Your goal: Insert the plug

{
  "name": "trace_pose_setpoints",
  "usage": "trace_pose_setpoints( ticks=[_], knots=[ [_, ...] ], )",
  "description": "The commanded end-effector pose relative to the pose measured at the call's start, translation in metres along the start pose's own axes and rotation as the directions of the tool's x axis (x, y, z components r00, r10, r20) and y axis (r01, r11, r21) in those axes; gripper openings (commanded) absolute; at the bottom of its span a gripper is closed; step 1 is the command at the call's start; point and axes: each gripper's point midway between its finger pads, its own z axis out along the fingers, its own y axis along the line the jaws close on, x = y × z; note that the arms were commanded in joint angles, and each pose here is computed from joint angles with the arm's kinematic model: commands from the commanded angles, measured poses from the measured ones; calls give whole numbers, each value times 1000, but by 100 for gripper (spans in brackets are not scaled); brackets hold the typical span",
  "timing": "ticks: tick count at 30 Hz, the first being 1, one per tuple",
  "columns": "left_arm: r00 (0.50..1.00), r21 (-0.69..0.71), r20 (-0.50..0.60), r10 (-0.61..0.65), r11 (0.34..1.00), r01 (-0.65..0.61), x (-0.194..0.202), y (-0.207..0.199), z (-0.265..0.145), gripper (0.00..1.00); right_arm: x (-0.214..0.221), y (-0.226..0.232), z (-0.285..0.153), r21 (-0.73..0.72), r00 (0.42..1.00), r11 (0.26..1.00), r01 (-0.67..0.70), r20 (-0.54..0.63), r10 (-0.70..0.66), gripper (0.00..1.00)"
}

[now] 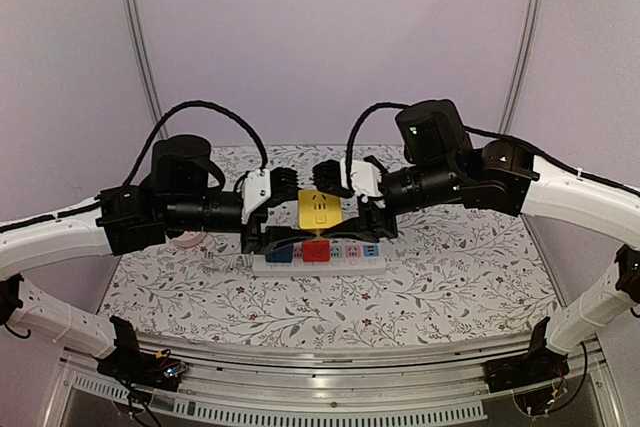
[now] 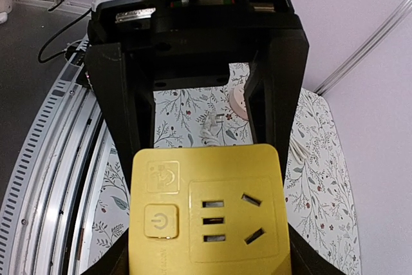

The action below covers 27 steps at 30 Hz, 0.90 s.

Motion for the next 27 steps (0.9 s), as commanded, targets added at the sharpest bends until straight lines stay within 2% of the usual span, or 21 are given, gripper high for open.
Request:
trace_pose_setpoints(
  ticks=[1,4,6,8,9,10,16,17,18,19,20,24,27],
  knots=[
    [999,12,44,24,1000,-24,-13,-4,3,0,-16,-7,6,2,999,1000,-23,48,23,53],
    [999,15,43,16,1000,-17,-12,-5,3,0,-18,-7,10,-7,998,999,-33,54,33,51],
    [999,16,48,16,1000,-17,-13,-6,4,0,-18,-8,11,-9,998,999,-46,53,47,45],
    [999,15,50,14,1000,-15,-13,-5,4,0,-19,-9,12,-9,997,999,-54,53,54,30],
    [999,16,50,14,1000,-15,-13,-5,4,0,-19,-9,12,-10,997,998,-58,51,58,12],
    [999,16,50,14,1000,-15,-13,-5,4,0,-19,-8,11,-10,997,998,-60,52,60,1],
    [998,1,62,1,1000,-1,-14,-3,1,0,-20,-8,4,-8,994,995,-100,48,100,0],
    [998,-7,64,-8,1000,8,-13,-2,1,21,-18,-13,2,7,992,993,-122,43,122,0],
    [997,-21,79,-13,1000,15,-16,1,-1,60,-17,-17,-2,12,985,986,-166,46,166,0],
    [995,-32,96,-18,999,21,-19,4,-4,93,-13,-23,-5,10,978,979,-205,47,204,0],
    [995,-38,97,-26,999,30,-18,7,-7,99,-9,-32,-12,4,965,966,-258,57,258,0],
    [998,-47,29,-51,998,52,-6,13,-22,99,1,-58,-43,-42,891,895,-445,80,447,0],
    [995,-82,-65,-76,994,71,8,24,-41,99,-7,-85,-78,-95,793,804,-586,135,594,0]
  ],
)
